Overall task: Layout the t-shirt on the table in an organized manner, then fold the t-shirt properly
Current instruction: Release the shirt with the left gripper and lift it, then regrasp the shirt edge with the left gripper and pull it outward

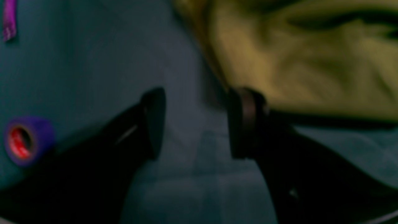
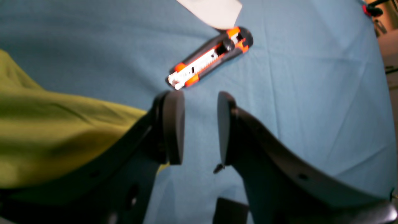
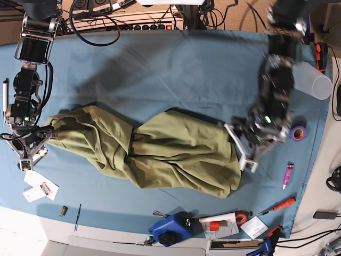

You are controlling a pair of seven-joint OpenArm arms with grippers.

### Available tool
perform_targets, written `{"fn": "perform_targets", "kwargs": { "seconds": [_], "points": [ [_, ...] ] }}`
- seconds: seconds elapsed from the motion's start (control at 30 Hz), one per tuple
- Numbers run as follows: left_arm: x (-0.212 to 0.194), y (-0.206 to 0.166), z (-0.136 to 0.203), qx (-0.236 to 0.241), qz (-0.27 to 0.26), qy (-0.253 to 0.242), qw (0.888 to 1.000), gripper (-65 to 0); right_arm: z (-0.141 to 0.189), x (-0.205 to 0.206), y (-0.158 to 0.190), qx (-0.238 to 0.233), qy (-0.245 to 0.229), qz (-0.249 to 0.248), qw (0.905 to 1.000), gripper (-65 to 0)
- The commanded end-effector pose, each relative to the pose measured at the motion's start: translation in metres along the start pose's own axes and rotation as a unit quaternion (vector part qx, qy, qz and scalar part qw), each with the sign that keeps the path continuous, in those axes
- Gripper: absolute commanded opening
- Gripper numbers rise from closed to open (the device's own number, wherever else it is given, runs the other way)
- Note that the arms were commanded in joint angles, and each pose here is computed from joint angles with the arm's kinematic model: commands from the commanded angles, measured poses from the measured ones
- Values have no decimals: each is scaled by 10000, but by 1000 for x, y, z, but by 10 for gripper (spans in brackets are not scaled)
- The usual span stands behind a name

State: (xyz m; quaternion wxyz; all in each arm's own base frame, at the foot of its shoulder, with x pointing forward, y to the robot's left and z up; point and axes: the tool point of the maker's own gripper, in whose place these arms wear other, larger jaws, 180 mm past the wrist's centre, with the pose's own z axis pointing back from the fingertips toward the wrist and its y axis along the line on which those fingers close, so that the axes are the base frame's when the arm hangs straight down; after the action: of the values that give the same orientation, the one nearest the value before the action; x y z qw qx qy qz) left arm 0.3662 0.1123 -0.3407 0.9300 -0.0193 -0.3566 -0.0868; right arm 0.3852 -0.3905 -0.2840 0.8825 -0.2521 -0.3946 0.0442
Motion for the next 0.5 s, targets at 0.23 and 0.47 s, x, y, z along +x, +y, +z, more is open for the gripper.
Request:
{"fn": "perform_targets", "kwargs": {
  "seconds": [0.23,0.47],
  "points": [
    [15,-22,-1,157,766,-471,9958,-328,4,12,-17,-180,-61,24,9998,-463],
    [9,-22,-4,-23,1225,-434,9915,-328,4,12,-18,-180,-58,26,9998,-463]
  ]
}}
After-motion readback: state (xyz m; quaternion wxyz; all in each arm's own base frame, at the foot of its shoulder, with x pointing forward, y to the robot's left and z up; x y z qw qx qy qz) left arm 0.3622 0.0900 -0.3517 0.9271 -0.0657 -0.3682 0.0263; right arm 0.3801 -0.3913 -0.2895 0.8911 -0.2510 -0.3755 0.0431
